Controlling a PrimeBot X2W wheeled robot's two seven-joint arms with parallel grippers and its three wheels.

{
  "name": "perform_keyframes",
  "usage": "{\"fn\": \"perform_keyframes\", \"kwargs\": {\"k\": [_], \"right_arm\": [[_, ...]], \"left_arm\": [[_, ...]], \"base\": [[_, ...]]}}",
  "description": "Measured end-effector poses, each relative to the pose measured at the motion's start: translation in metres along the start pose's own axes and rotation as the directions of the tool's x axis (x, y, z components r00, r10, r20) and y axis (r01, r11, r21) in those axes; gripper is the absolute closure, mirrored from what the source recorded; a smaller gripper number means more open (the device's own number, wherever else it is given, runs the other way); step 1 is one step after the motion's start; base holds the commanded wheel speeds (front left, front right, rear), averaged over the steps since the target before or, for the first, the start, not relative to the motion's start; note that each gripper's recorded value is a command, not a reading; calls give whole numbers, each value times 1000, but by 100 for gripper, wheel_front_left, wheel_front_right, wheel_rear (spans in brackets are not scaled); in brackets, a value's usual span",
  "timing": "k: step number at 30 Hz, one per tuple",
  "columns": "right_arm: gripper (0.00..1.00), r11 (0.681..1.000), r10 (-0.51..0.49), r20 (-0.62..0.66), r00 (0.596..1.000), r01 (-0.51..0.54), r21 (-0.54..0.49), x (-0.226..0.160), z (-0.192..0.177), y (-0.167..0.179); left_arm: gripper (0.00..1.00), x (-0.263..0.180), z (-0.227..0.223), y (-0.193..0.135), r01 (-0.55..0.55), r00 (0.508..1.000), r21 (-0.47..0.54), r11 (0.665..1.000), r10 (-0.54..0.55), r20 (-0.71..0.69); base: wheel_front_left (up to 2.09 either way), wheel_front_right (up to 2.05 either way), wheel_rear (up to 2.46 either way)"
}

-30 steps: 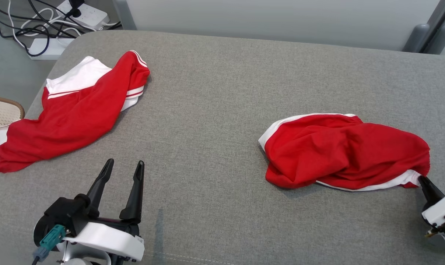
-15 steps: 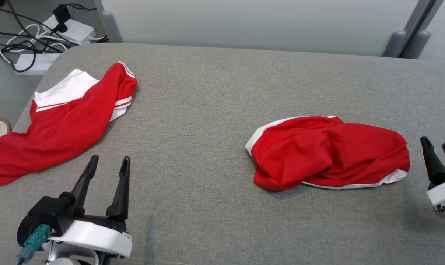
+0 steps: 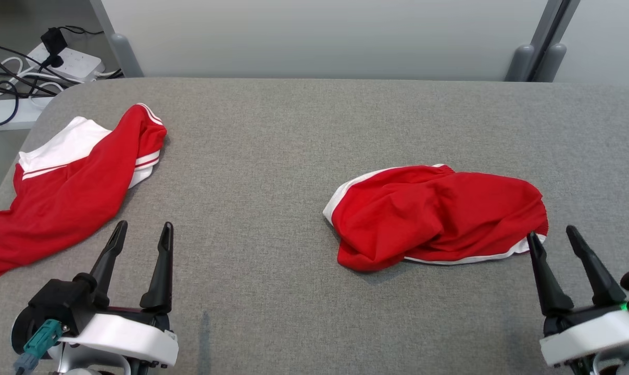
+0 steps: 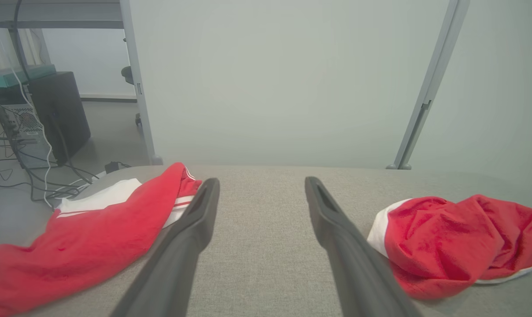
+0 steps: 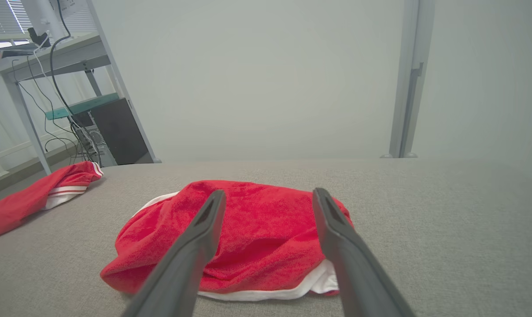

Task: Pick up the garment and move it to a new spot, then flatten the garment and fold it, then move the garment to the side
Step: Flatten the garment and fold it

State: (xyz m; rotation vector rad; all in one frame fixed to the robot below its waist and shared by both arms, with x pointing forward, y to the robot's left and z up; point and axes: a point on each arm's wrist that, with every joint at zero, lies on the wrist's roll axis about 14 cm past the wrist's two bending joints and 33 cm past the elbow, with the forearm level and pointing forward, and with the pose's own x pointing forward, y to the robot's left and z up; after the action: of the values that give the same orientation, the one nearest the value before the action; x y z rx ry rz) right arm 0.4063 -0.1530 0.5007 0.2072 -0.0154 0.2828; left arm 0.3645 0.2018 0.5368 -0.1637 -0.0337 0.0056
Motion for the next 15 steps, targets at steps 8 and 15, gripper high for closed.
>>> {"fn": "perform_keyframes", "kwargs": {"k": [8, 15], "right_arm": [[0, 1000, -3, -15, 1000, 3, 1, -24, -8, 20], [0, 982, 163, -31, 986, -165, -91, 7, 0, 54]], "left_arm": [[0, -4, -2, 4, -14, 1000, 8, 1000, 14, -9], [0, -17, -3, 9, -36, 999, 2, 999, 36, -18]], "base": [[0, 0, 0], [0, 0, 0]]}}
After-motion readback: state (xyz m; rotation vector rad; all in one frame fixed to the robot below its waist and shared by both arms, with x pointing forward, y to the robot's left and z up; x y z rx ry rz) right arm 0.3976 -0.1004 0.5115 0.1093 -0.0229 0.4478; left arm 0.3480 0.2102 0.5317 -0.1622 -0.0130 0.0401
